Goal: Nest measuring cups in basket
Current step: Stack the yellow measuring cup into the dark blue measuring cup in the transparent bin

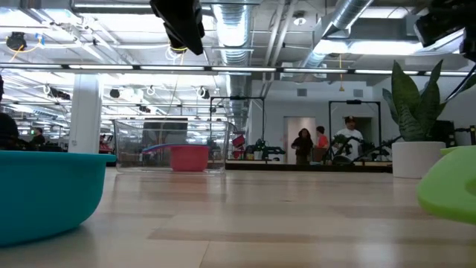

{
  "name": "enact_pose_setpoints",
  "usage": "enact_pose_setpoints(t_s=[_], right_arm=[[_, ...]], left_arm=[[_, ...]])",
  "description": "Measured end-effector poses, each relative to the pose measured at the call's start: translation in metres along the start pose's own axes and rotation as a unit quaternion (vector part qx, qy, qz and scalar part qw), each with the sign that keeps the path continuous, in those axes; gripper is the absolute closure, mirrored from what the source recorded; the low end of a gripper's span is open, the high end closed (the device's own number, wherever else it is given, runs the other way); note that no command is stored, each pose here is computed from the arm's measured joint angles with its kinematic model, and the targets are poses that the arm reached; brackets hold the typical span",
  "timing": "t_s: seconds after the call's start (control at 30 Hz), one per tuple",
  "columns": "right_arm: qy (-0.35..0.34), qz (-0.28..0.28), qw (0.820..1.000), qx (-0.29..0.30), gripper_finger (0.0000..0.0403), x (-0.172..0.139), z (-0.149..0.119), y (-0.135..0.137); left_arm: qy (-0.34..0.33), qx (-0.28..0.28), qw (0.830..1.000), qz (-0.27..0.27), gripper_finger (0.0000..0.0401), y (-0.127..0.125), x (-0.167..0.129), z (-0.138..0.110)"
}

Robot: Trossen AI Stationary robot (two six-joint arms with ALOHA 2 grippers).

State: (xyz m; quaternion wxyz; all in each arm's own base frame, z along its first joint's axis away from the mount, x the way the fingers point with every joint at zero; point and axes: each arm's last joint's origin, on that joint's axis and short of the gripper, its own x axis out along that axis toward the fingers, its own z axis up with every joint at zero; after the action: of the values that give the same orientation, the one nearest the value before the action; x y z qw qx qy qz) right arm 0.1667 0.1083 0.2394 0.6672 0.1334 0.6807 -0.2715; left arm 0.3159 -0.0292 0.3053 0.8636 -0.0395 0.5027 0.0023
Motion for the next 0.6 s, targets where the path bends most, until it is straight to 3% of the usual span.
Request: enact_pose_setpoints(t_s=[0.1,0.27,0.5,0.6], right_arm=[[-0.001,0.002,1.000,-0.001,0.0158,0.000,-0.004,0.001],[0.010,0.006,0.999,0.051,0.0165,0.014,-0.016,-0.004],[0.020,0.134,0.988,0.075,0.0166,0.028,-0.025,0.010],[0.024,0.128,0.988,0.088,0.0166,0.029,-0.028,0.011]], left_arm=[[0.000,0.000,1.000,0.002,0.0401,0.000,0.000,0.000],[0.000,-0.016,1.000,0.002,0.0401,0.000,0.000,0.000],[0.000,-0.018,1.000,0.001,0.0401,0.000,0.000,0.000],[0.000,-0.021,1.000,0.001,0.0401,0.000,0.000,0.000]])
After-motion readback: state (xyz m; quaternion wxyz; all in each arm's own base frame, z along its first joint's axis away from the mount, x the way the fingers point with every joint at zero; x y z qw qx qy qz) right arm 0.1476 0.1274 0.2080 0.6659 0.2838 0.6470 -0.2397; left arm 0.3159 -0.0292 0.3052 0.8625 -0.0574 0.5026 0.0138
